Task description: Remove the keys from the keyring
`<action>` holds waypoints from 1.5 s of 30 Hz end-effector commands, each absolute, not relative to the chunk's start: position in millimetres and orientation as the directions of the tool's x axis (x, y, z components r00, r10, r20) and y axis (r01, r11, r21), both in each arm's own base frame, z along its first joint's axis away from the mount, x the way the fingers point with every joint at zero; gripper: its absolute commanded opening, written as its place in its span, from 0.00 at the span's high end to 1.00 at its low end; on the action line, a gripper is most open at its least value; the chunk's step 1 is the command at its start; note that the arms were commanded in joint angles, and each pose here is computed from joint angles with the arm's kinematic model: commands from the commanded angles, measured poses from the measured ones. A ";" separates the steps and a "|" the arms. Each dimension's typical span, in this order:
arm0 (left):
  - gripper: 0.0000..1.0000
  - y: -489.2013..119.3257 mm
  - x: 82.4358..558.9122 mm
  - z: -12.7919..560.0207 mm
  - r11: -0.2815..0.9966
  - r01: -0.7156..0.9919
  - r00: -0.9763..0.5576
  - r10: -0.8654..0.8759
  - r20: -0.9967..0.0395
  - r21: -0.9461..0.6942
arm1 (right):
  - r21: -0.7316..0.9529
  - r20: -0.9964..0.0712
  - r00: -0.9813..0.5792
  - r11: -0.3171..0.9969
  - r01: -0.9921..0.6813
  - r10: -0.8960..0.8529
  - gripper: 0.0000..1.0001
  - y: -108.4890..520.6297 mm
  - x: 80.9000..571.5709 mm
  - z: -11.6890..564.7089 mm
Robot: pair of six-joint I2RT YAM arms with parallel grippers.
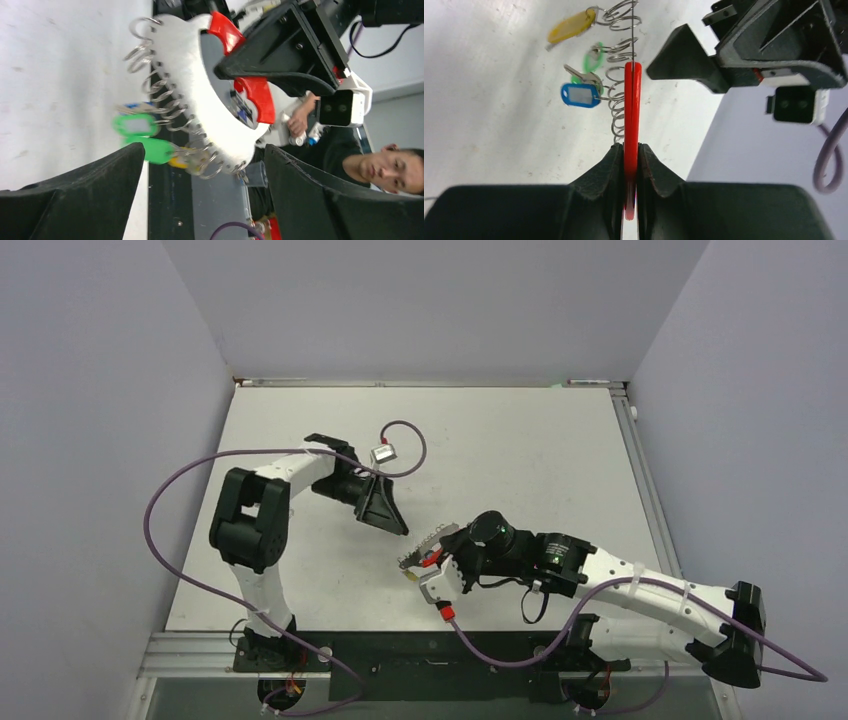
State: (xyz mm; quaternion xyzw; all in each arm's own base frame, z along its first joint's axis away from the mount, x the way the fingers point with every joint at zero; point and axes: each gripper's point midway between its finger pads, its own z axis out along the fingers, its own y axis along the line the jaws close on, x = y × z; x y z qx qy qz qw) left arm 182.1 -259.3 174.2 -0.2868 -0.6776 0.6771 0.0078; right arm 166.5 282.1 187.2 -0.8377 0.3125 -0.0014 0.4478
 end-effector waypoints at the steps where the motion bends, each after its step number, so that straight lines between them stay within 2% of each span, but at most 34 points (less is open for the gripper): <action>1: 0.10 -226.9 218.9 195.1 -0.086 0.428 -0.876 0.206 -0.436 -0.900 | -0.581 -0.432 0.674 -0.386 -0.716 -0.599 0.95 277.6 144.9 197.1; 2: 0.01 -219.3 225.9 195.8 -0.077 0.437 -0.881 0.164 -0.444 -0.896 | -0.527 -0.454 0.645 -0.399 -0.750 -0.614 0.95 275.8 138.0 193.6; 8: 0.04 -187.1 248.8 201.5 -0.023 0.441 -0.896 0.035 -0.442 -0.897 | -0.258 -0.558 0.468 -0.393 -0.882 -0.685 0.95 271.5 102.9 176.7; 15: 0.04 -166.4 273.1 188.5 -0.027 0.249 -0.967 -0.063 -0.247 -0.968 | -0.199 -0.597 0.385 -0.335 -0.921 -0.704 0.95 270.8 102.2 171.9; 19: 0.04 -171.4 261.1 214.0 -0.034 0.291 -0.956 -0.047 -0.290 -0.956 | -0.195 -0.602 0.362 -0.309 -0.931 -0.712 0.95 267.3 107.4 169.0; 24: 0.04 -193.3 242.5 233.1 -0.048 0.273 -0.960 0.047 -0.275 -0.961 | -0.190 -0.617 0.337 -0.281 -0.941 -0.711 0.95 270.0 112.4 167.5; 27: 0.04 -197.0 246.0 218.4 0.030 0.161 -0.982 0.108 -0.156 -0.987 | -0.181 -0.612 0.324 -0.271 -0.945 -0.721 0.95 269.3 114.6 166.3; 29: 0.04 -196.1 259.2 191.8 0.203 0.096 -0.992 0.101 -0.077 -0.974 | -0.186 -0.612 0.322 -0.265 -0.946 -0.722 0.95 268.7 116.7 166.7; 30: 0.04 -193.6 269.3 174.2 0.331 0.032 -0.999 0.011 -0.030 -0.943 | -0.184 -0.611 0.319 -0.262 -0.947 -0.724 0.95 268.2 117.5 165.8; 32: 0.04 -189.6 274.5 156.9 0.469 0.033 -0.986 -0.128 -0.105 -0.883 | -0.186 -0.613 0.316 -0.256 -0.948 -0.724 0.95 268.6 119.3 165.4; 35: 0.04 -195.8 263.1 165.9 0.591 0.210 -0.958 -0.035 -0.284 -0.779 | -0.177 -0.628 0.295 -0.237 -0.955 -0.720 0.95 271.0 121.3 165.6; 39: 0.04 -179.6 275.5 171.7 0.748 0.365 -0.860 0.044 -0.508 -0.554 | -0.109 -0.644 0.259 -0.250 -0.962 -0.719 0.95 271.6 107.0 164.8; 45: 0.04 -161.4 269.1 175.6 0.796 0.423 -0.787 0.085 -0.611 -0.433 | 0.057 -0.625 0.278 -0.398 -0.916 -0.729 0.95 262.3 58.1 158.2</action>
